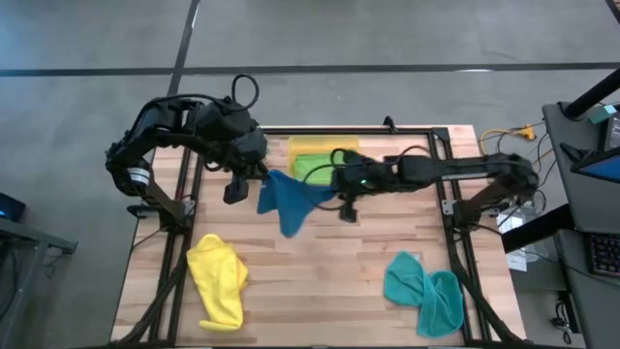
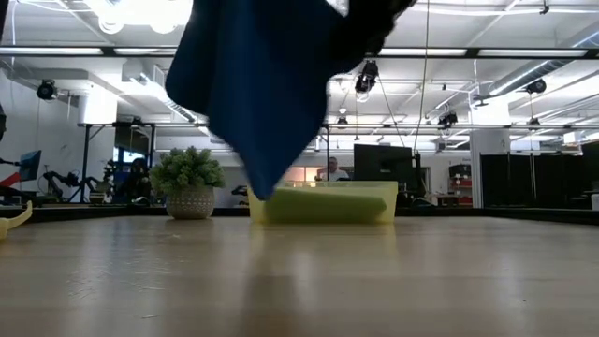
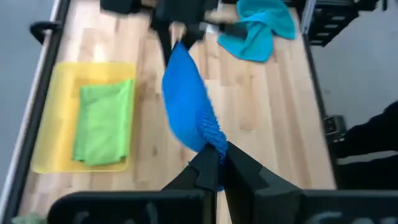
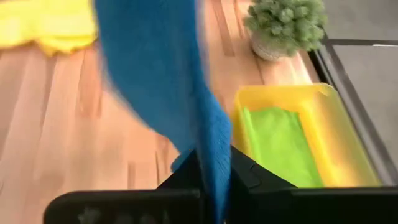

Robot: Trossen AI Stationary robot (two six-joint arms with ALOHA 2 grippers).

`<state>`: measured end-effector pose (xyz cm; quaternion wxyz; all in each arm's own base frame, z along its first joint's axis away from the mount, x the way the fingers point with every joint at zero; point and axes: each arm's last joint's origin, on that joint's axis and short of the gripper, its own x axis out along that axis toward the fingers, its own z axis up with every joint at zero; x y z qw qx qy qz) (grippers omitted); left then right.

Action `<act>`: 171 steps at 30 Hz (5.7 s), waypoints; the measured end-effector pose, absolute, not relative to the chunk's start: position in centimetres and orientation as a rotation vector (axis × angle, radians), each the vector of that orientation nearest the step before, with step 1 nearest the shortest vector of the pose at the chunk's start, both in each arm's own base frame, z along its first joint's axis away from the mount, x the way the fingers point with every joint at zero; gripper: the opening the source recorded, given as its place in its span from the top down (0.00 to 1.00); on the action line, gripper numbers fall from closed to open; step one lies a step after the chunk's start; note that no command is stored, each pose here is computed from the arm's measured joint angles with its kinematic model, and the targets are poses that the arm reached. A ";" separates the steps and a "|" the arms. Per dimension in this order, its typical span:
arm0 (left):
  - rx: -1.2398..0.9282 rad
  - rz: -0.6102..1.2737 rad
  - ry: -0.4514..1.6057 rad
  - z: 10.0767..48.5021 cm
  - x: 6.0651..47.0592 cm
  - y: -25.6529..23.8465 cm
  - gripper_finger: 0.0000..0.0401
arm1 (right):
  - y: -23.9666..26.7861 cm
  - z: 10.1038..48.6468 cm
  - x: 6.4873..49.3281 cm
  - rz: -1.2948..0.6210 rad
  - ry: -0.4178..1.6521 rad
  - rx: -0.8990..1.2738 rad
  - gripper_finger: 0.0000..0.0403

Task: Fold microfiber towels
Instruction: Fold the blue towel

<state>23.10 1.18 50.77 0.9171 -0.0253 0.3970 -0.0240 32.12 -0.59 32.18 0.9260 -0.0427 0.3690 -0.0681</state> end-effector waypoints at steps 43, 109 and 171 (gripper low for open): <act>-0.175 -0.352 0.973 40.6 27.5 -15.7 1.00 | 15.5 37.8 20.3 0.317 0.787 0.413 0.98; -0.192 0.283 0.978 17.1 28.0 5.5 0.69 | -4.0 17.0 22.2 -0.333 0.883 0.535 0.73; 0.064 -0.134 1.089 11.8 31.0 -15.8 0.79 | 13.3 13.9 21.7 0.320 0.958 -0.037 0.65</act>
